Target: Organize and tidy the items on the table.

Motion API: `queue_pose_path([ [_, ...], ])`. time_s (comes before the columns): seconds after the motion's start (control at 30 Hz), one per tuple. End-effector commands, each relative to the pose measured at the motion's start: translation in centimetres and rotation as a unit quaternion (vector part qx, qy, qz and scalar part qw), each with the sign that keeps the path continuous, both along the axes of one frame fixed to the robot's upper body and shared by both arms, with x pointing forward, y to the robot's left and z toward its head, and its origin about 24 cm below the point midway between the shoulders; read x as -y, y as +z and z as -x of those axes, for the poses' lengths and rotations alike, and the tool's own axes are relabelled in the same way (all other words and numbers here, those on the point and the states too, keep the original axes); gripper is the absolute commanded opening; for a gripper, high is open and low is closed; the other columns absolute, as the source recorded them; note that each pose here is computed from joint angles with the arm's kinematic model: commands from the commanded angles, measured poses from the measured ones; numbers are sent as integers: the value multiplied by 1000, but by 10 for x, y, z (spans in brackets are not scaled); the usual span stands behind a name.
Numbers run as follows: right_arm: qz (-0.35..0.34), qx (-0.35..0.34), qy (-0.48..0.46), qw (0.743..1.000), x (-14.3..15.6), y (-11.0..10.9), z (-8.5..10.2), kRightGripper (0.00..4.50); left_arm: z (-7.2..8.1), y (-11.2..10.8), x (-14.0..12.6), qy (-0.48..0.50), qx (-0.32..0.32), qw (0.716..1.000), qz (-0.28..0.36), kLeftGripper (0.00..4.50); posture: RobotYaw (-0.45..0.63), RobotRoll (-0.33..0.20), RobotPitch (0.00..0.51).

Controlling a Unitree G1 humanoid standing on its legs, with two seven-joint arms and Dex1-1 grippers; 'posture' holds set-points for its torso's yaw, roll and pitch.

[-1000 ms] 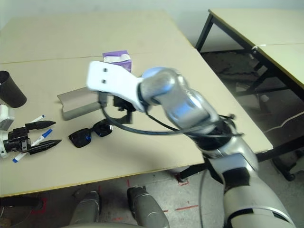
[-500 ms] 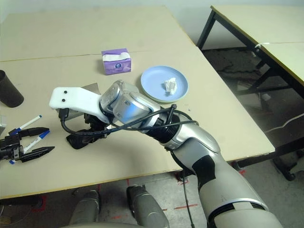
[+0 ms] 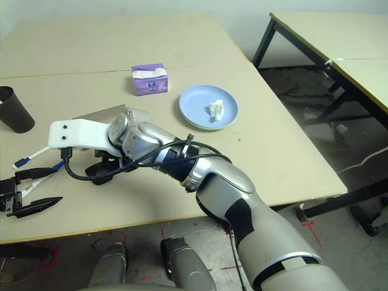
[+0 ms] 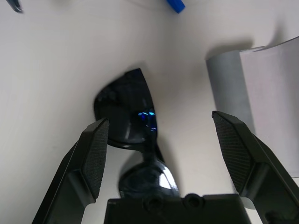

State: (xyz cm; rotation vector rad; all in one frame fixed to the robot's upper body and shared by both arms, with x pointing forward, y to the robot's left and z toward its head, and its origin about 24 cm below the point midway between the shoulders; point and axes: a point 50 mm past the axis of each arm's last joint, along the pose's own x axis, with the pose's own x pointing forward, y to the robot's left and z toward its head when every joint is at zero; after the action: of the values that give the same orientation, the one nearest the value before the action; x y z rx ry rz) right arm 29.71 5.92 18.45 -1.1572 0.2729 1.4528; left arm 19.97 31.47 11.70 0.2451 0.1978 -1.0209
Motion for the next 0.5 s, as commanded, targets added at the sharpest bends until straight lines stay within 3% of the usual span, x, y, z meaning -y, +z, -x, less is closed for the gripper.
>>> queue_pose_path([
  [0.03, 16, 12, 15, 1000, 2, 1, -2, 4470, 3, 1, 0, 5, 7, 1000, -1, 4500, 10, 0, 144],
  [0.5, 55, -10, 33, 998, 7, -22, 6, 4470, 2, 1, 0, 7, 9, 1000, -3, 4500, 19, 0, 153],
])
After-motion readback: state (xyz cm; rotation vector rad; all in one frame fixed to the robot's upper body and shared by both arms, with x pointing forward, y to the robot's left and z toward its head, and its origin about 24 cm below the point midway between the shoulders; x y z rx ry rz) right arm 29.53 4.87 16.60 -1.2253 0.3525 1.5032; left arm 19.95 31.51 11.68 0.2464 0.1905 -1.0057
